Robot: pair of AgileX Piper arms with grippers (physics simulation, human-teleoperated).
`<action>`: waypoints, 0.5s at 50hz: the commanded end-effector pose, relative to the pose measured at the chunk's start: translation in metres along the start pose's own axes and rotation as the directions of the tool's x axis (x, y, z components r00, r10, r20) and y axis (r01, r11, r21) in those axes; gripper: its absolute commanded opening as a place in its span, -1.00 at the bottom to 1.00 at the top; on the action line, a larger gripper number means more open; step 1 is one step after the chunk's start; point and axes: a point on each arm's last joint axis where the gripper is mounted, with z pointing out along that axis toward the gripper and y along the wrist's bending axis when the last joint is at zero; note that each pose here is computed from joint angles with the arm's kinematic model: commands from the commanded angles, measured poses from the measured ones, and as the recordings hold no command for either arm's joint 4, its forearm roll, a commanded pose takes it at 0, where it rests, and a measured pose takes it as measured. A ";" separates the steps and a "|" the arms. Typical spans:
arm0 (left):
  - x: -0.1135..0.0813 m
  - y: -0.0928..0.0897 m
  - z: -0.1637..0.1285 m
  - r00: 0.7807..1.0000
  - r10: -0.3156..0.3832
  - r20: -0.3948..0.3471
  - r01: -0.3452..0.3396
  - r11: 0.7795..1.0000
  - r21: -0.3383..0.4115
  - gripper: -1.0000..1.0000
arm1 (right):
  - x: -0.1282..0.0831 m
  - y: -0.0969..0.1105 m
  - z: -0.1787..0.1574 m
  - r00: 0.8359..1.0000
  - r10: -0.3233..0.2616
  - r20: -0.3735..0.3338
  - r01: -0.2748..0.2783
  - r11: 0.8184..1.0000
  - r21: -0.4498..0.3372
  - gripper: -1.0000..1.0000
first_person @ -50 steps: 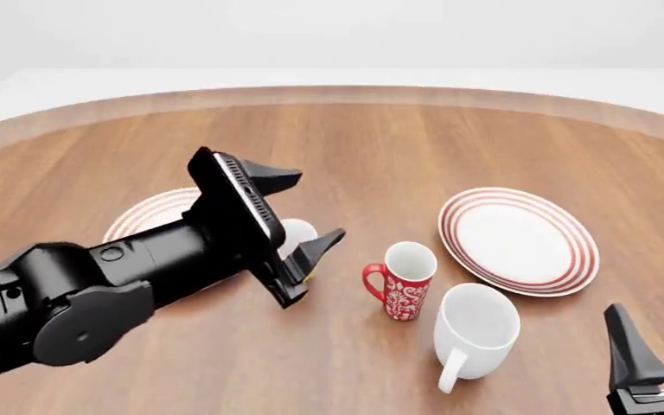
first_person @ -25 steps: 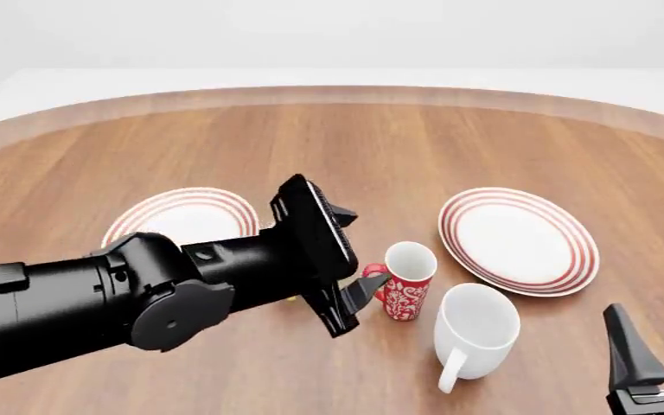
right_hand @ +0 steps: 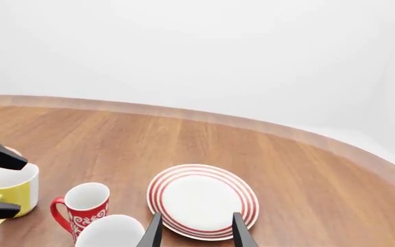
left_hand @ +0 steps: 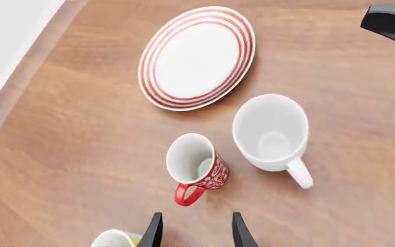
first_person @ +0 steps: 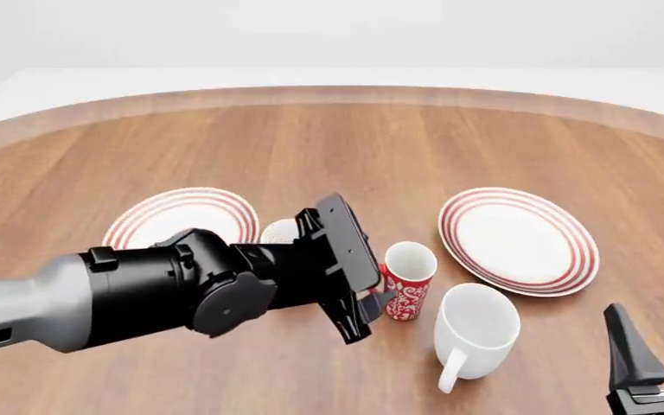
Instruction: Put the red mug on the left plate.
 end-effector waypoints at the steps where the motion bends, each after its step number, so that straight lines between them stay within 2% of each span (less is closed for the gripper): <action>1: 0.011 0.002 0.017 0.998 0.015 -0.057 -0.015 1.000 0.011 1.00 | 0.000 0.000 0.000 1.000 0.000 0.000 0.000 1.000 0.002 1.00; 7: 0.012 -0.005 0.022 0.997 0.019 -0.071 -0.017 0.999 0.032 1.00 | 0.000 0.000 0.000 1.000 0.001 -0.001 -0.001 1.000 0.004 1.00; 25: 0.017 0.011 0.037 0.996 0.013 -0.091 -0.012 1.000 0.004 1.00 | 0.000 0.000 0.000 1.000 0.002 -0.002 -0.002 1.000 0.005 1.00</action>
